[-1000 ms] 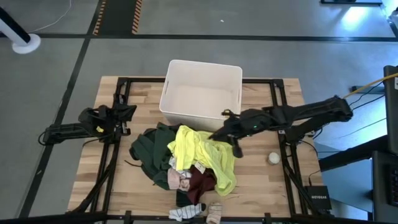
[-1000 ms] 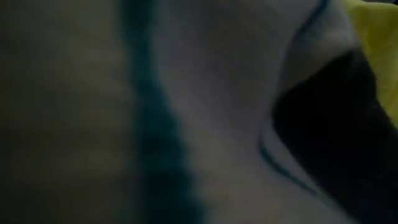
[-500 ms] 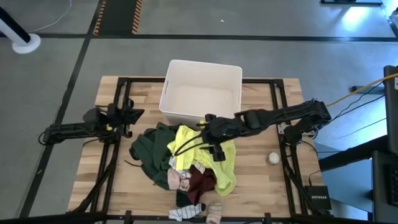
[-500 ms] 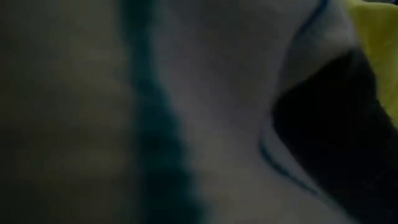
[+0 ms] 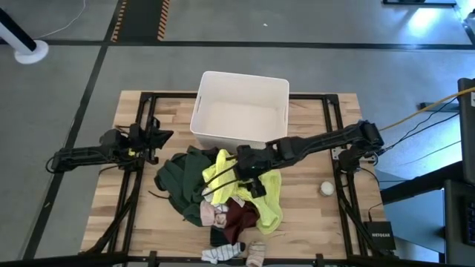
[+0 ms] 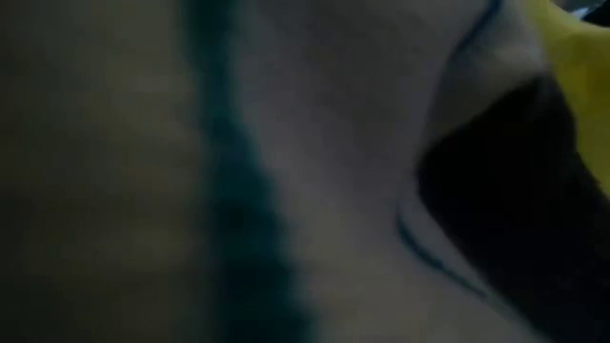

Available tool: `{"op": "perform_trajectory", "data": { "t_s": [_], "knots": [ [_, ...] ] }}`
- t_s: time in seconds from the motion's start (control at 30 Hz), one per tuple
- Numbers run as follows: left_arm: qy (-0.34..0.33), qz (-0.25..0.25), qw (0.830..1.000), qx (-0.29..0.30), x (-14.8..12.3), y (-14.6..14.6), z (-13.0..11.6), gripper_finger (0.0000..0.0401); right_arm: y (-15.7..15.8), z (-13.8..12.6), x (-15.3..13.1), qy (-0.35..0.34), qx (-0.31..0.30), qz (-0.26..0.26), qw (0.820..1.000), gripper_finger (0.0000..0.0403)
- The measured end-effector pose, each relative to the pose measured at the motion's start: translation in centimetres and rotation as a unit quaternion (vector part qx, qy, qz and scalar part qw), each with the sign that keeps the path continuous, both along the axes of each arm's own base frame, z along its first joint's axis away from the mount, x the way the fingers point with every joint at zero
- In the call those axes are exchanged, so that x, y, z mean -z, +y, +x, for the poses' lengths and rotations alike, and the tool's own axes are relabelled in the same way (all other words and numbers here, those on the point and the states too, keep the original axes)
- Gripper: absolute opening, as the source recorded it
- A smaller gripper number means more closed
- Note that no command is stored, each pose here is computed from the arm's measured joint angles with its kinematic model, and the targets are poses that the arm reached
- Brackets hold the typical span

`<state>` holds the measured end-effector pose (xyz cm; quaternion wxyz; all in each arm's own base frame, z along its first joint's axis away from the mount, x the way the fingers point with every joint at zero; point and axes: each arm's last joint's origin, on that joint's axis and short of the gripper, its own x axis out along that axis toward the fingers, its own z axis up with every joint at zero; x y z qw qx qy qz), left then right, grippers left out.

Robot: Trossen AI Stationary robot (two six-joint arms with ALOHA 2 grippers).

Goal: Sort clothes
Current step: Put the yellow shirt into the white bin

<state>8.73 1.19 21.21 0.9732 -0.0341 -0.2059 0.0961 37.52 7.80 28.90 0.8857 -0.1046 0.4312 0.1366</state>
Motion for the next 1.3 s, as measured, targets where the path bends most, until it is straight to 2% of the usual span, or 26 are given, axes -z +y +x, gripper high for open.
{"op": "perform_trajectory", "data": {
  "t_s": [0.1,0.2,0.3,0.43,0.5,0.67,0.8,0.9,1.03,1.17,1.3],
  "knots": [
    [-0.017,0.022,1.000,-0.010,-0.4,0.0,-0.2,0.0000,0.0,0.8,1.3,0.004,-0.006,-0.047,0.999,0.0284],
    [-0.025,0.024,0.999,-0.010,-0.5,0.0,-0.2,0.0000,0.1,1.3,1.5,-0.011,-0.010,-0.046,0.999,0.0247],
    [-0.023,0.024,0.999,-0.010,-0.5,0.0,-0.2,0.0000,0.2,1.6,1.3,-0.030,-0.012,-0.040,0.999,0.0178],
    [-0.018,0.024,1.000,-0.011,-0.4,0.0,-0.2,0.0000,0.1,1.5,0.9,-0.039,-0.012,-0.038,0.998,0.0057],
    [-0.018,0.023,0.999,-0.012,-0.4,0.0,-0.2,0.0000,0.0,1.1,0.2,-0.047,-0.014,-0.046,0.998,0.0021],
    [-0.021,0.015,0.999,-0.030,-0.4,0.1,-0.2,0.0000,-0.7,-0.5,-3.8,-0.118,0.021,-0.082,0.989,0.0042],
    [-0.018,0.011,0.999,-0.038,-0.4,0.2,-0.2,0.0000,-1.6,-2.0,-8.8,-0.194,0.036,-0.090,0.976,0.0019],
    [-0.019,0.011,0.999,-0.038,-0.4,0.2,-0.2,0.0000,-2.7,-3.1,-12.8,-0.251,0.058,-0.100,0.961,0.0016],
    [-0.019,0.011,0.999,-0.038,-0.4,0.2,-0.2,0.0000,-4.4,-4.1,-17.1,-0.311,0.101,-0.150,0.933,0.0030],
    [-0.019,0.007,0.999,-0.046,-0.4,0.2,-0.2,0.0000,-6.3,-5.0,-20.7,-0.366,0.146,-0.225,0.891,0.0024],
    [-0.018,0.006,0.999,-0.047,-0.4,0.2,-0.2,0.0000,-8.5,-6.1,-23.7,-0.413,0.186,-0.269,0.850,0.0018]
  ]
}}
